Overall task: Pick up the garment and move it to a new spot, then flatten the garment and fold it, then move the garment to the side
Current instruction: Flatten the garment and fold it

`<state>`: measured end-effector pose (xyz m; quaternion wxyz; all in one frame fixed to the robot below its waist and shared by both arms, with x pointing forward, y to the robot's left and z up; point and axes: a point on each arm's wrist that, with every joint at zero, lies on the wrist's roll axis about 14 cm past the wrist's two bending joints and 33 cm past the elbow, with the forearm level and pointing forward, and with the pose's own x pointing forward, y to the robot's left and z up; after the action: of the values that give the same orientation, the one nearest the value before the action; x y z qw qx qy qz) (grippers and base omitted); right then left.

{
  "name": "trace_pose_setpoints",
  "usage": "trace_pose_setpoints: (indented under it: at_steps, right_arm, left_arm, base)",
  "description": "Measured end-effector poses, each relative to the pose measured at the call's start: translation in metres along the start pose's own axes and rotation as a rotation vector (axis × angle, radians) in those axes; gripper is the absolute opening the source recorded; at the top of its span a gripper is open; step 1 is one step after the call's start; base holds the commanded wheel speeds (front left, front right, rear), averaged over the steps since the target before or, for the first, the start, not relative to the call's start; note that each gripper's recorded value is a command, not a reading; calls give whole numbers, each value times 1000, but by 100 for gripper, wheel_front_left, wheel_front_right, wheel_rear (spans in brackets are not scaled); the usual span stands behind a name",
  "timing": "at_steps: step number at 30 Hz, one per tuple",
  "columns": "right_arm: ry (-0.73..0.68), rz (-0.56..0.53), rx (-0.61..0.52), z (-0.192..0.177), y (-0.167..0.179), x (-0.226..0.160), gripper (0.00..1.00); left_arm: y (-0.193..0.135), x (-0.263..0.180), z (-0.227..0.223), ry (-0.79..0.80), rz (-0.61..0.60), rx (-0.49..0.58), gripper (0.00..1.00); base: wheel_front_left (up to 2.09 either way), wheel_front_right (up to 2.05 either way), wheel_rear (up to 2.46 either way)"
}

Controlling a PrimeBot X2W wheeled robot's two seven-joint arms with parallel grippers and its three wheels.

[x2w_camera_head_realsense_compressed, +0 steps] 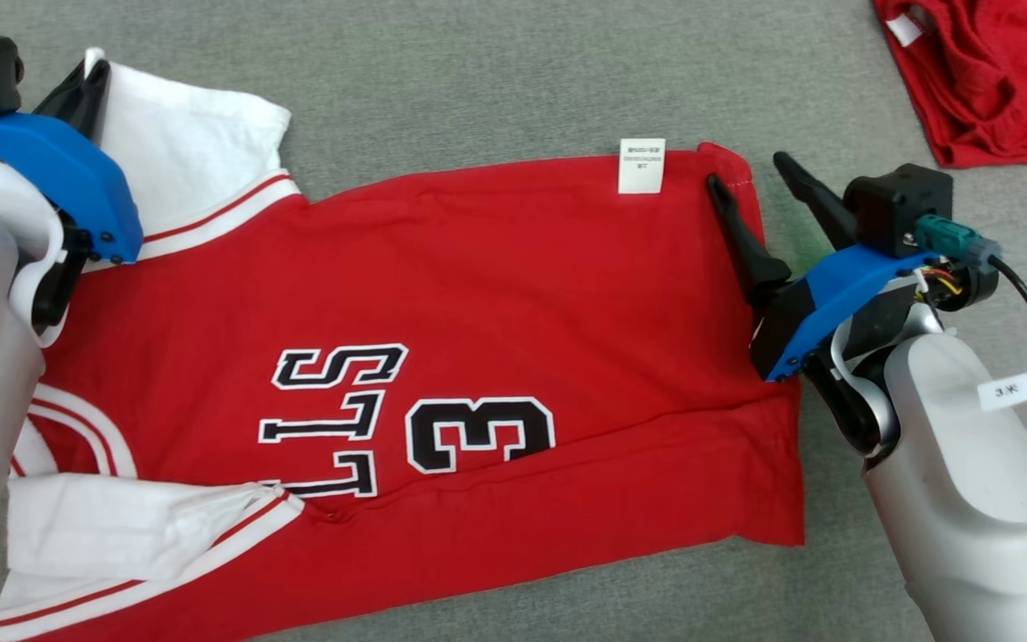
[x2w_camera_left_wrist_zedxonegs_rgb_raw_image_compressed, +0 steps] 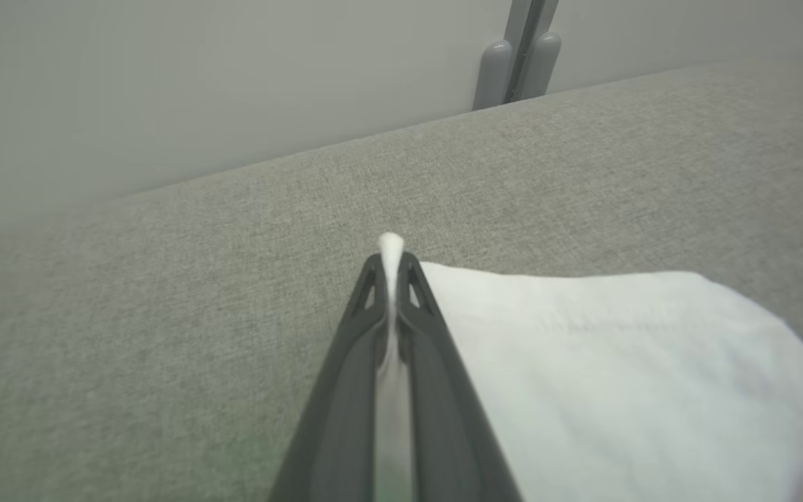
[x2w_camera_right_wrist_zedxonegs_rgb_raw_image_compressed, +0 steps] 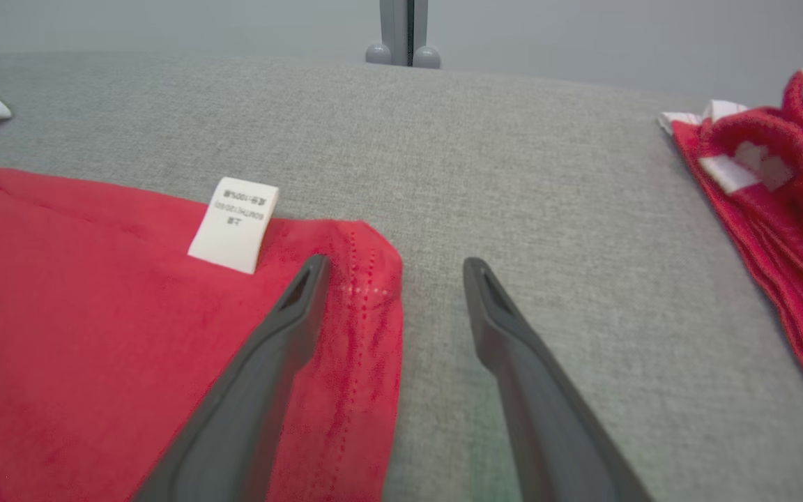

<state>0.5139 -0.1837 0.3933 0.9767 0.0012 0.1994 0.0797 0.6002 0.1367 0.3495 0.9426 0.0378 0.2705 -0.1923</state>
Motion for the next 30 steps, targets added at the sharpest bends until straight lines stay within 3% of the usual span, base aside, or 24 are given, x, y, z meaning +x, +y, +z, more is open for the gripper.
trace_pose_setpoints:
  at_steps: [6,7,8,19,30]
  right_arm:
    - [58,37,2,-9,12,12,100]
    - [66,42,8,-9,13,14,47]
    - [75,45,12,-10,14,15,0]
    - [11,58,16,9,19,12,0]
    - [-94,60,53,20,30,-18,0]
  left_arm:
    - [-2,-7,16,-64,-12,22,0]
    - [-2,-9,17,-72,-14,25,0]
    - [-2,-10,19,-81,-14,27,0]
    - [-7,-38,54,-238,-23,14,0]
    - [-21,-99,75,-378,-50,-31,0]
  base:
    - [0,0,0]
    - [0,0,0]
    - [0,0,0]
    - [0,0,0]
    - [0,0,0]
